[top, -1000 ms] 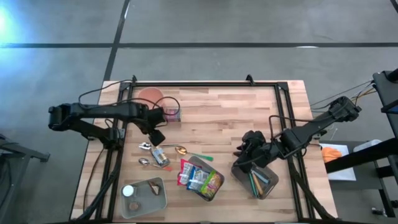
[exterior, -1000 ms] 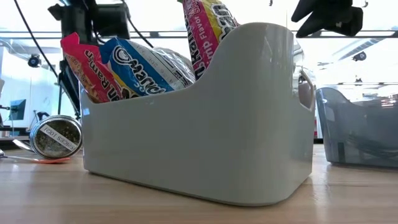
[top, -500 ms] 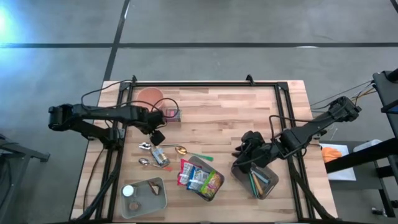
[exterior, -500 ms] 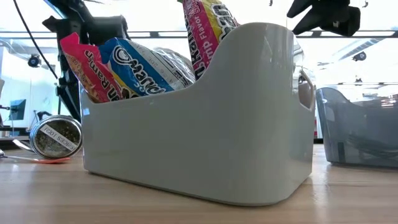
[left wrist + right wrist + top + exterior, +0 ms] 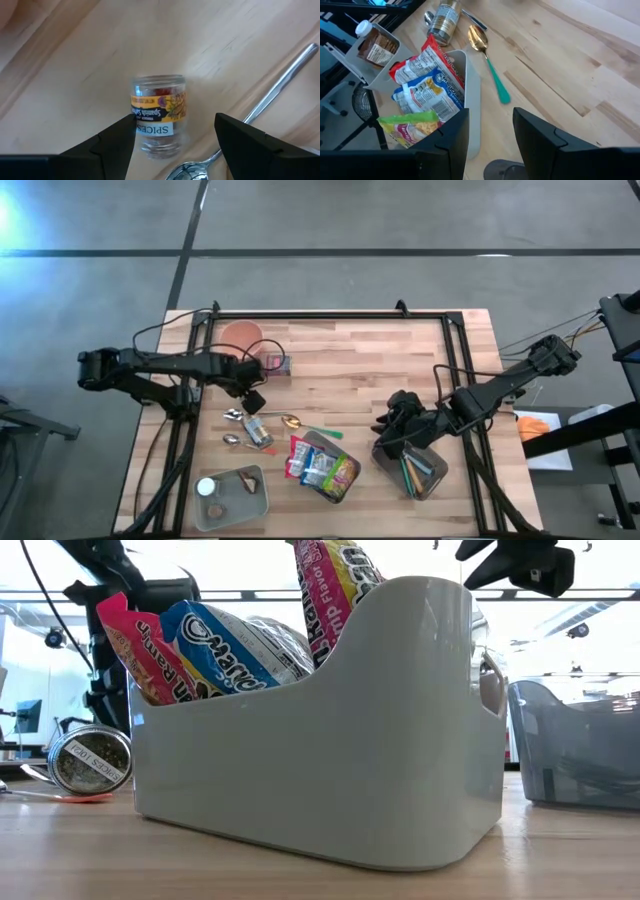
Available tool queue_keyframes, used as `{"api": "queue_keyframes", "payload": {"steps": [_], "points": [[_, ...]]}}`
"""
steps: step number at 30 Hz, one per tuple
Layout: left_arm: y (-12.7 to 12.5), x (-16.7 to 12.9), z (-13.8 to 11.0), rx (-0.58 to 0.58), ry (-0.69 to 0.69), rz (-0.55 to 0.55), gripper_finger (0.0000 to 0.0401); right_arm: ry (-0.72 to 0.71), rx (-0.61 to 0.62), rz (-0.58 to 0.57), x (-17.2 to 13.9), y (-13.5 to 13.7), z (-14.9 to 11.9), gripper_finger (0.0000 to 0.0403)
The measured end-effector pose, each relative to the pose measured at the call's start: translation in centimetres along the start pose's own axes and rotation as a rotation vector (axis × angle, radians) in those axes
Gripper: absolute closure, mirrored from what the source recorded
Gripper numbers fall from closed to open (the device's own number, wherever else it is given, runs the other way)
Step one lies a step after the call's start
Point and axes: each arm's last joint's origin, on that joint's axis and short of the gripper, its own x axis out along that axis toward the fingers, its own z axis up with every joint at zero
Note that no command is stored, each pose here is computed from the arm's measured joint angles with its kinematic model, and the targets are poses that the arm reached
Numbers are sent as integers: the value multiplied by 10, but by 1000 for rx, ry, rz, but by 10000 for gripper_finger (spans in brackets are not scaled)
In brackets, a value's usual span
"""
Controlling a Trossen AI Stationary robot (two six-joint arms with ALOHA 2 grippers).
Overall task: Pick & Place Food Item
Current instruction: Put the brown seasoning bottle into the left gray bin
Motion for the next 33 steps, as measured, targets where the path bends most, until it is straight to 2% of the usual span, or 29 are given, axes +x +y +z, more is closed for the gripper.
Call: {"api": "queue_keyframes", "payload": {"steps": [12,24,33], "points": [[3,10,-6,-3,12,-6,126,-11,-15,18,0,2,1,251],[2,10,-8,59,50,-60,126,-11,-23,18,0,2,1,251],[4,14,-11,67,65,-54,126,-10,-26,18,0,2,1,251]]}}
